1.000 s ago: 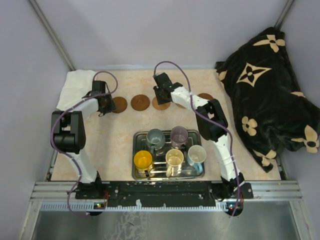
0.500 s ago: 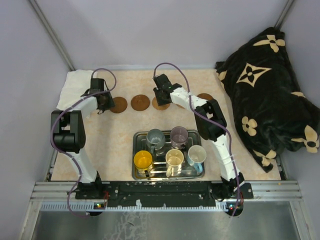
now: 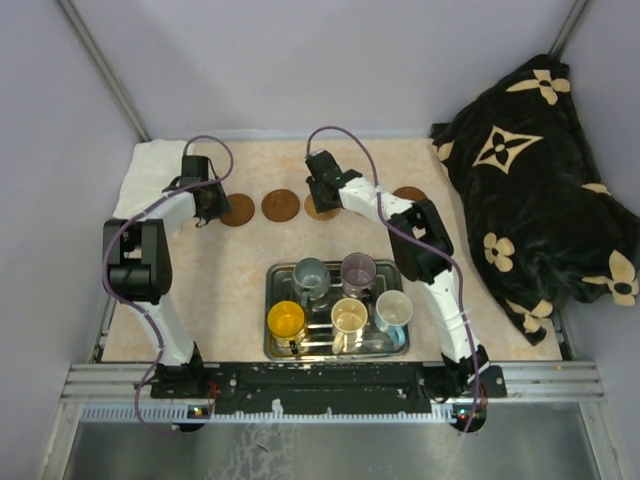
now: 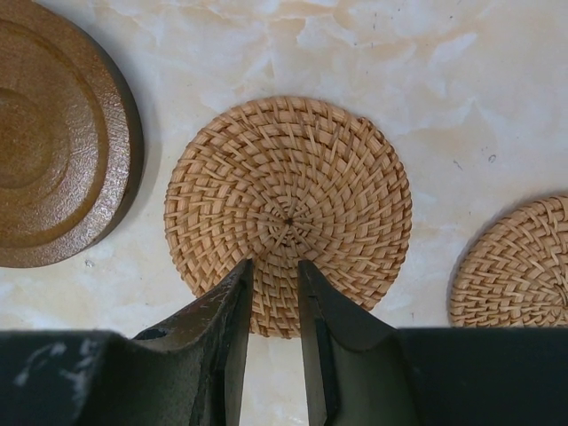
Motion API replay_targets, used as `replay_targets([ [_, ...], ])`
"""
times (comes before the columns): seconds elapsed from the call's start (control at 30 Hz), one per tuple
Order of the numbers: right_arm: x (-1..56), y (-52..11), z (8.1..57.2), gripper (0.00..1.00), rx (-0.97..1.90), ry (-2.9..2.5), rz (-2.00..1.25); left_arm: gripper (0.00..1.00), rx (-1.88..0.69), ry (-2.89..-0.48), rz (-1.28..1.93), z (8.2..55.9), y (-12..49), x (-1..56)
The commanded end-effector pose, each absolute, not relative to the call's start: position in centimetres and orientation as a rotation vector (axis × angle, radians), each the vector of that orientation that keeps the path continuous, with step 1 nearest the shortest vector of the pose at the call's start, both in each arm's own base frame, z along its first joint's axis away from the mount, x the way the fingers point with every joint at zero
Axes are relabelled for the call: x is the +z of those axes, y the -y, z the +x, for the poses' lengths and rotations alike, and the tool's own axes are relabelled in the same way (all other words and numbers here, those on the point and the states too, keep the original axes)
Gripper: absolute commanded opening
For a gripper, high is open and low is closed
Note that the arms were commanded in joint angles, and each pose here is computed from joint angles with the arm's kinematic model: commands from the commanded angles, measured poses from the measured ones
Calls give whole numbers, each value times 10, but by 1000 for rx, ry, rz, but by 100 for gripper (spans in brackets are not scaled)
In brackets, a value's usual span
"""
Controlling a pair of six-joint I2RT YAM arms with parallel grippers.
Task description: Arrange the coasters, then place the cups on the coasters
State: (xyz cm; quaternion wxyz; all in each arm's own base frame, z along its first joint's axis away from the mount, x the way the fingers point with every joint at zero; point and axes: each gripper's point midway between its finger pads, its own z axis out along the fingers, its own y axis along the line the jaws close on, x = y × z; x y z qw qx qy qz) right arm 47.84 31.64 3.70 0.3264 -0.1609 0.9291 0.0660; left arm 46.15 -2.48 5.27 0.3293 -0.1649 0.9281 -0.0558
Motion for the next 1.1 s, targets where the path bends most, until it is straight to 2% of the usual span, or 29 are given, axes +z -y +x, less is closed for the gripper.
replay_targets([
  [0.0,29,-302,465,28,104,-2477,-422,42,-164,-2411,-428,470,25,56],
  [1.07,52,-300,474,29,81,-2415,-410,42,-149,-2431,-429,473,23,44],
])
